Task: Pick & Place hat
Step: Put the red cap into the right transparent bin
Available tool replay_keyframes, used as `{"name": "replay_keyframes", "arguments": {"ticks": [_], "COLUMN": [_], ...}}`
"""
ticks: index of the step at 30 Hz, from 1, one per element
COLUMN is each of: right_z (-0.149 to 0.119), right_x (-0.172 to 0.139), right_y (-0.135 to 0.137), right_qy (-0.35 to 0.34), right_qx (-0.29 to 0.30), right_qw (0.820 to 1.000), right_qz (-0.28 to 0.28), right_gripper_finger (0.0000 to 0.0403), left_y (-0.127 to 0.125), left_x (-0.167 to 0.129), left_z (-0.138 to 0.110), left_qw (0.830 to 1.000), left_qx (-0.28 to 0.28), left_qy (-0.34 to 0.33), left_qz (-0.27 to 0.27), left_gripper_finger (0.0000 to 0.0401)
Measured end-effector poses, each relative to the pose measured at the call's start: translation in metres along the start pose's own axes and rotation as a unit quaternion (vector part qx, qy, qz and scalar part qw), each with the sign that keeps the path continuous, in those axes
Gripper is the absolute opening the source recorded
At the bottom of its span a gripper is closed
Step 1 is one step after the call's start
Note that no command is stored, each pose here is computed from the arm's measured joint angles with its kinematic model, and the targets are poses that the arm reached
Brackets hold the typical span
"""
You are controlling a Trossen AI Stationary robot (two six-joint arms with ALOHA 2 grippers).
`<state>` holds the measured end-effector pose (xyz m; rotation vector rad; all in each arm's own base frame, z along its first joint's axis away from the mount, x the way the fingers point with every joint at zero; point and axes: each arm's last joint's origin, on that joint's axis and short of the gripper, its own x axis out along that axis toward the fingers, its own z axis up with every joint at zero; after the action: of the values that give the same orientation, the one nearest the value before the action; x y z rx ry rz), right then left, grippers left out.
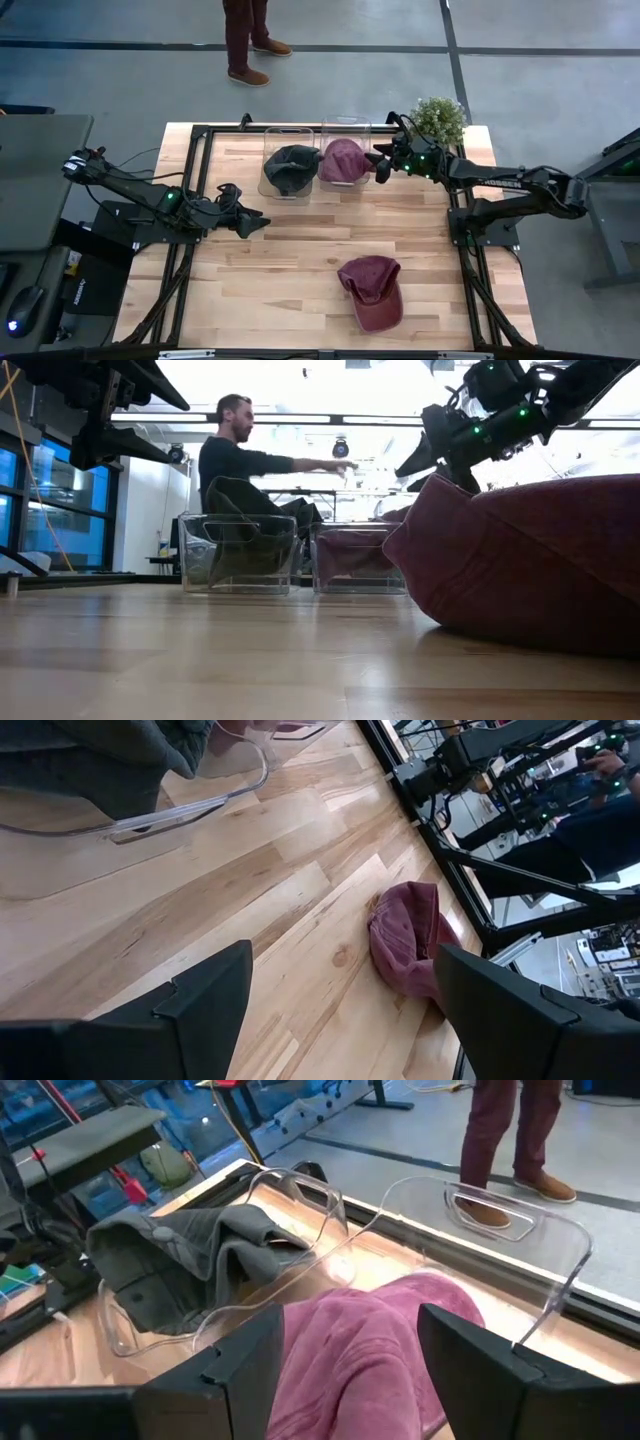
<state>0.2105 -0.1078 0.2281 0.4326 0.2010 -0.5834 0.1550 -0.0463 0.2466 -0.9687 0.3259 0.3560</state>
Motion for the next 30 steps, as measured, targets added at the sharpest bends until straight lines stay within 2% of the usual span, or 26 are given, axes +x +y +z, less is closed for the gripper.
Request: {"name": "replay_keyframes", "arguments": {"ticks": [4, 9, 17, 23, 30], "right_z": [0.001, 0.015, 0.045, 0.064, 0.079], "right_x": [0.0, 0.0, -0.011, -0.028, -0.043], "right_y": [0.001, 0.012, 0.038, 0.056, 0.074], "right_qy": [0.006, 0.019, 0.096, 0.158, 0.18], "right_qx": [-0.014, -0.041, -0.094, -0.112, -0.123], "right_qw": [1.0, 0.998, 0.99, 0.98, 0.974], "right_qz": [0.008, 0.031, 0.039, 0.041, 0.058], "right_gripper_finger": [0.0225, 0.0224, 0.0224, 0.0224, 0.0224], "left_y": [0.0, 0.0, 0.0, 0.0, 0.0], "left_x": [0.0, 0.0, 0.0, 0.0, 0.0], "left_z": [0.0, 0.0, 0.0, 0.0, 0.0], "left_qw": [1.0, 1.0, 1.0, 1.0, 1.0], "left_qx": [0.0, 0.0, -0.002, -0.002, -0.003], "left_qy": [0.0, 0.0, 0.001, 0.001, 0.001], "left_qz": [0.0, 0.0, 0.0, 0.0, 0.0], "left_gripper_finger": [0.0302, 0.0302, 0.0302, 0.0302, 0.0302]}}
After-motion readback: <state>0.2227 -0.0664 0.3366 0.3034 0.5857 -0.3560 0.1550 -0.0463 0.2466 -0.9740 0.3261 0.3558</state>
